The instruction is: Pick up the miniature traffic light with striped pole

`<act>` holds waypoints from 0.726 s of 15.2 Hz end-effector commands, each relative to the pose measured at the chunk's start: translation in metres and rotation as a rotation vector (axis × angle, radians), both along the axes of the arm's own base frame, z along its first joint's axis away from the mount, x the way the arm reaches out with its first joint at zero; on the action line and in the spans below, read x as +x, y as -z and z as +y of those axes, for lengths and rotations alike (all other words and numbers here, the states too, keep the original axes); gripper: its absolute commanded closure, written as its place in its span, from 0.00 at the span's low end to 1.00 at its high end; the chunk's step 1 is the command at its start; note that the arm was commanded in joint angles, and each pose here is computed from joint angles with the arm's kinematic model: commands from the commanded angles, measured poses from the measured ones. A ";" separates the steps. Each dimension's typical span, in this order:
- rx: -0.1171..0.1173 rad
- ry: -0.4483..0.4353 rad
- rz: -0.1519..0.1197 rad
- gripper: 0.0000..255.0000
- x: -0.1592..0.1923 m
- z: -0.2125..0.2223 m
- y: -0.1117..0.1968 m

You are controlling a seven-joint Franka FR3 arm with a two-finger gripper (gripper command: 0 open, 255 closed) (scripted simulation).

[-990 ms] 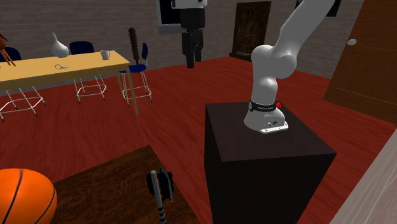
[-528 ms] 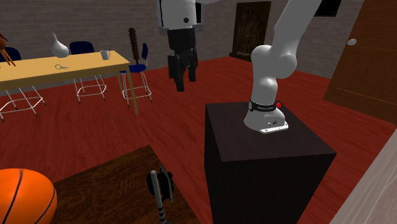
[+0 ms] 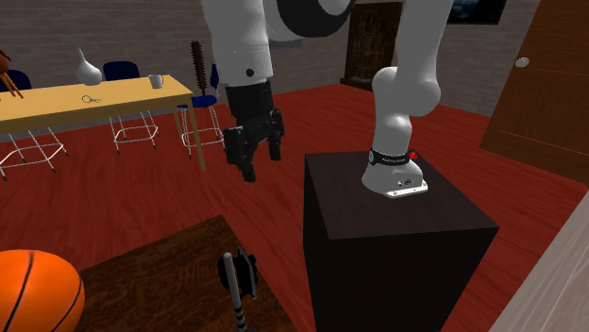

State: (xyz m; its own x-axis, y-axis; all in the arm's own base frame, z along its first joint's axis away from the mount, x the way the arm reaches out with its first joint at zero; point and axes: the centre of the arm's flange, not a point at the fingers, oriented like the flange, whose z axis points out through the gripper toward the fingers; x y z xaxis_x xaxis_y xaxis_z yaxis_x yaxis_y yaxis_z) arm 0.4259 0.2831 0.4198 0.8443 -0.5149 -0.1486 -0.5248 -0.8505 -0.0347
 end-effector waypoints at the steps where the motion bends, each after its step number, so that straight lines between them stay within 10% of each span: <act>1: 0.009 0.029 0.013 0.00 0.013 0.022 0.014; 11: 0.048 0.158 0.074 0.00 0.075 0.114 0.081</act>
State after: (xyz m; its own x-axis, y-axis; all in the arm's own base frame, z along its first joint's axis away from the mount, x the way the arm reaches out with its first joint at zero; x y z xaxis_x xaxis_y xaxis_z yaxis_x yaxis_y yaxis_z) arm 0.4950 0.3877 0.3469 0.7503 -0.6204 -0.2284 -0.6427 -0.7655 -0.0321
